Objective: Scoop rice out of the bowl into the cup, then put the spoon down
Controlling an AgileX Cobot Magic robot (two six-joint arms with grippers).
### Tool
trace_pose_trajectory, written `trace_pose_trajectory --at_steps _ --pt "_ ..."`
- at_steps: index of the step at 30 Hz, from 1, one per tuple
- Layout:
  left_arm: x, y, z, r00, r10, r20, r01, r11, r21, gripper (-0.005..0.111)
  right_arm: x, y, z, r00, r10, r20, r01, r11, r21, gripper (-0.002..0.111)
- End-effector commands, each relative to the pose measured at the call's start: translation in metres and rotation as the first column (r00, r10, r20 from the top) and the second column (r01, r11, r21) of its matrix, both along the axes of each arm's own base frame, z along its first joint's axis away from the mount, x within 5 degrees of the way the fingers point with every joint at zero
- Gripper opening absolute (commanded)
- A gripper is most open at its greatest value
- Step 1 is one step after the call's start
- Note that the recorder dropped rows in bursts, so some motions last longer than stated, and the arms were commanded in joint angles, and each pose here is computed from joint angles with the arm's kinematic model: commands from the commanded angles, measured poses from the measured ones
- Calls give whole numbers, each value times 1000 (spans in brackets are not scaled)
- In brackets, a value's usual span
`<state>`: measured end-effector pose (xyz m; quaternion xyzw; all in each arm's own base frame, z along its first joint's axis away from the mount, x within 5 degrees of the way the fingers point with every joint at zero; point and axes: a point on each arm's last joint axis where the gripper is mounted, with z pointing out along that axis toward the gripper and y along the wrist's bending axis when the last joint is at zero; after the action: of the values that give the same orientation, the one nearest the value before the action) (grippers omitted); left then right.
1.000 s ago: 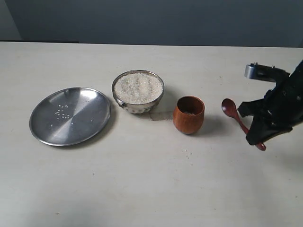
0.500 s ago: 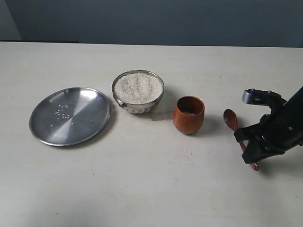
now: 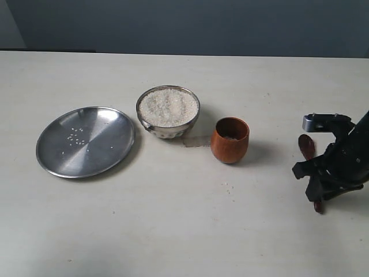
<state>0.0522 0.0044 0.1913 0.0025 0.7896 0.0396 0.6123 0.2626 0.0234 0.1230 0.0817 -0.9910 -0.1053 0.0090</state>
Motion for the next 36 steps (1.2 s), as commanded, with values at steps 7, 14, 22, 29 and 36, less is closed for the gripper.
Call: trace_pose_trajectory --at_steps 7,14,22,29,36 --pt "0 1 0 1000 3 3 -4 1000 17 0 -6 -10 9 997 -74 -26 71 992 -108 36" --pt "0 1 0 1000 4 3 -5 1000 26 0 -18 18 26 987 -29 156 54 986 -159 29" --pt "0 1 0 1000 4 3 -5 1000 26 0 -27 19 9 967 -74 242 112 983 -147 31" --pt "0 1 0 1000 4 3 -5 1000 26 0 -35 17 -3 937 -97 337 142 983 -113 31" --pt "0 1 0 1000 4 3 -5 1000 26 0 -39 16 -7 933 -80 351 130 984 -120 28"
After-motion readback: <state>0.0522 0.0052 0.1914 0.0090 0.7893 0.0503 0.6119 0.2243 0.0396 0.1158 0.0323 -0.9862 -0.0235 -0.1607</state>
